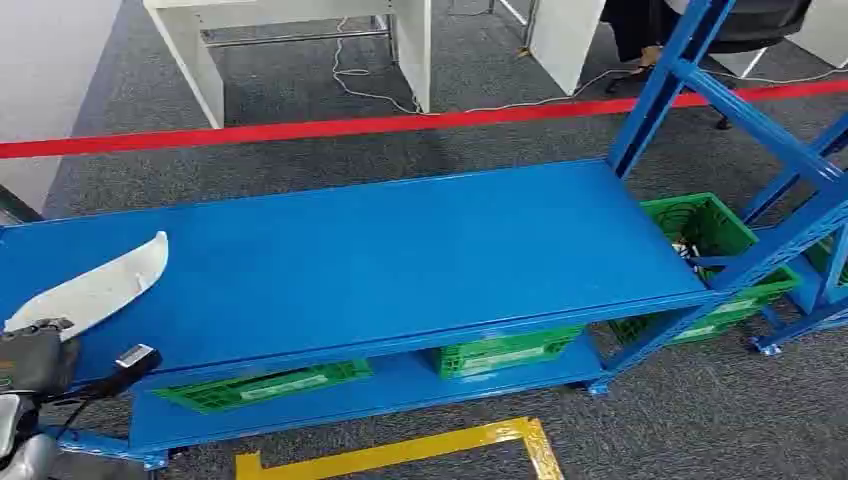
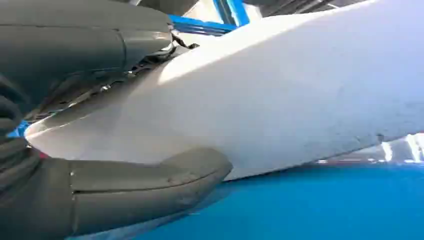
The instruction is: Take the parts from the cabinet and place them on the table.
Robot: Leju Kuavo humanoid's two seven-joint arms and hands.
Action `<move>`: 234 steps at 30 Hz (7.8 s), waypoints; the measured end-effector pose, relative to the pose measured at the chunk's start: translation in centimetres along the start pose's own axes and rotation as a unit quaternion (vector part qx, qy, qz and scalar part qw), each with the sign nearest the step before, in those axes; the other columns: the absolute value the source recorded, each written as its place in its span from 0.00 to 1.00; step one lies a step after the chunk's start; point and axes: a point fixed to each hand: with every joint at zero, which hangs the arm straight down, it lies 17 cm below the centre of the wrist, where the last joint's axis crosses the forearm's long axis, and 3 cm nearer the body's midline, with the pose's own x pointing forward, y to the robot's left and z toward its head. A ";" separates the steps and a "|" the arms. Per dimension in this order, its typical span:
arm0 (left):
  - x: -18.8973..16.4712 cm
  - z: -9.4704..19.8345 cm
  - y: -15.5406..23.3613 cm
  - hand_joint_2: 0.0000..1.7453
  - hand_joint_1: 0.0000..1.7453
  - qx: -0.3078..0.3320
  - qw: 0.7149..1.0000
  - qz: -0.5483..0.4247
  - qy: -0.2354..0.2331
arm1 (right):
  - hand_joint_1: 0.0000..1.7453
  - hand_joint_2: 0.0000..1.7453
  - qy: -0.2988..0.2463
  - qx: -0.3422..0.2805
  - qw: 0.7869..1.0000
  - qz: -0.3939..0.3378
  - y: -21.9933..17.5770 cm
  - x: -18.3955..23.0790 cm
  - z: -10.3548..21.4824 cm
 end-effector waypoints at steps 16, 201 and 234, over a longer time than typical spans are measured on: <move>6.4 4.4 8.7 1.00 1.00 0.125 0.953 0.255 -0.102 | 0.00 0.00 -0.006 -0.002 1.000 0.003 -0.1 0.0 0.0; 7.0 16.1 19.0 1.00 1.00 0.251 0.692 0.673 -0.068 | 0.00 0.00 -0.084 0.139 0.985 -0.056 5.5 3.1 2.2; 7.2 16.1 19.1 1.00 1.00 0.252 0.686 0.678 -0.070 | 0.00 0.00 -0.085 0.140 0.985 -0.054 5.5 3.0 2.2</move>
